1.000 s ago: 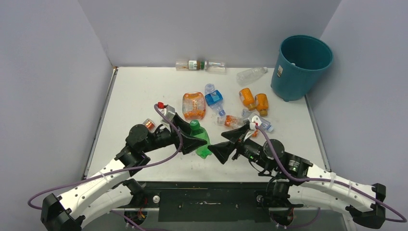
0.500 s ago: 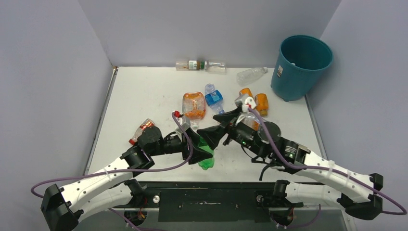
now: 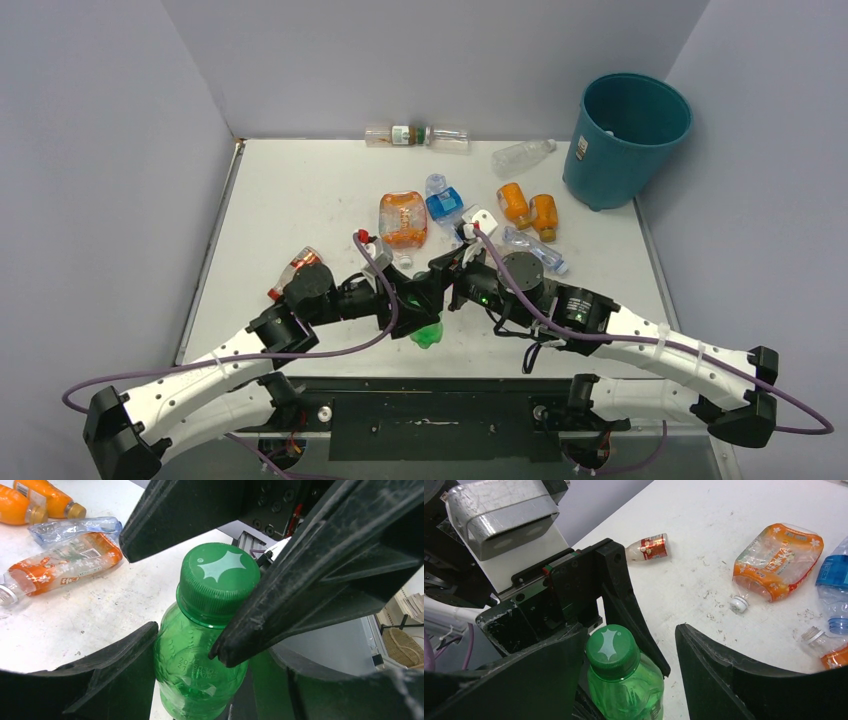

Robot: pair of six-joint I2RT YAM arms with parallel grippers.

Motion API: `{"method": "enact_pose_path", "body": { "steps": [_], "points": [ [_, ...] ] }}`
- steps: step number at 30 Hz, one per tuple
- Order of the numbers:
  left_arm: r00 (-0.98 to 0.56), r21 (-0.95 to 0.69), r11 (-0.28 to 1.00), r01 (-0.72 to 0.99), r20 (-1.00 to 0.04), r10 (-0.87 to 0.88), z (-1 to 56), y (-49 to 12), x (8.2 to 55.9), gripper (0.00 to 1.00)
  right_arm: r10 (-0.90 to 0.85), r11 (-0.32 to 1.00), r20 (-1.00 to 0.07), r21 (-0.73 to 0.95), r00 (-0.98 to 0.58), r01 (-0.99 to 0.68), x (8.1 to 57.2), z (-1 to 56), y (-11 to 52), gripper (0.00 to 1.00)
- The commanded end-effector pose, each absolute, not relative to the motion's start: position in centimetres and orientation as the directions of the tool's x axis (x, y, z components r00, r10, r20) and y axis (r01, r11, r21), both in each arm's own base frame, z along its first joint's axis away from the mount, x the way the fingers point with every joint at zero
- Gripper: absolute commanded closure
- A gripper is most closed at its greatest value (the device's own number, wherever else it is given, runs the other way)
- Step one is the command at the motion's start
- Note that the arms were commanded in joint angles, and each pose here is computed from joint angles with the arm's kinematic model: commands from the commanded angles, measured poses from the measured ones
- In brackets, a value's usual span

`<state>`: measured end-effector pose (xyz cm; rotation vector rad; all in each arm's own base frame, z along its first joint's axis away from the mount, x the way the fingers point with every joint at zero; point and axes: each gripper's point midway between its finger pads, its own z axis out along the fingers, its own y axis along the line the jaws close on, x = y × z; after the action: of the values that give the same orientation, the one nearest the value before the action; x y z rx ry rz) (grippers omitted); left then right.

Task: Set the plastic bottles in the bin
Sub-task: Pick up the plastic bottle at the center of the board, then place the plastic bottle in the trash bin.

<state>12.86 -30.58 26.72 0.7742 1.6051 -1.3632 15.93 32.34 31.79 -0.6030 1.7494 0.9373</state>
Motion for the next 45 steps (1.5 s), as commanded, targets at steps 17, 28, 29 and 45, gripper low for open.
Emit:
{"method": "enact_pose_path", "body": {
  "steps": [17,28,29,45],
  "points": [
    [-0.279,-0.374,0.325,0.869,-0.912,-0.302,32.4,-27.6,14.7,0.04,0.003,0.877,-0.992,0.064,-0.128,-0.476,23.1,39.9,27.2,0.95],
    [-0.256,-0.381,0.409,0.829,-0.910,-0.327,31.9,-26.5,16.0,0.04,0.040,0.940,-0.978,0.106,0.204,0.323,39.8,49.8,8.6,0.95],
    [-0.257,-0.378,0.411,0.829,-0.912,-0.320,31.8,-26.6,16.0,0.04,0.030,0.923,-0.975,0.112,0.222,0.368,40.7,49.6,7.5,0.95],
    [-0.272,-0.369,0.419,0.830,-0.922,-0.275,30.6,-27.2,16.4,0.04,-0.021,0.874,-0.867,0.226,0.499,0.429,50.0,49.7,-3.9,0.95]
  ]
}}
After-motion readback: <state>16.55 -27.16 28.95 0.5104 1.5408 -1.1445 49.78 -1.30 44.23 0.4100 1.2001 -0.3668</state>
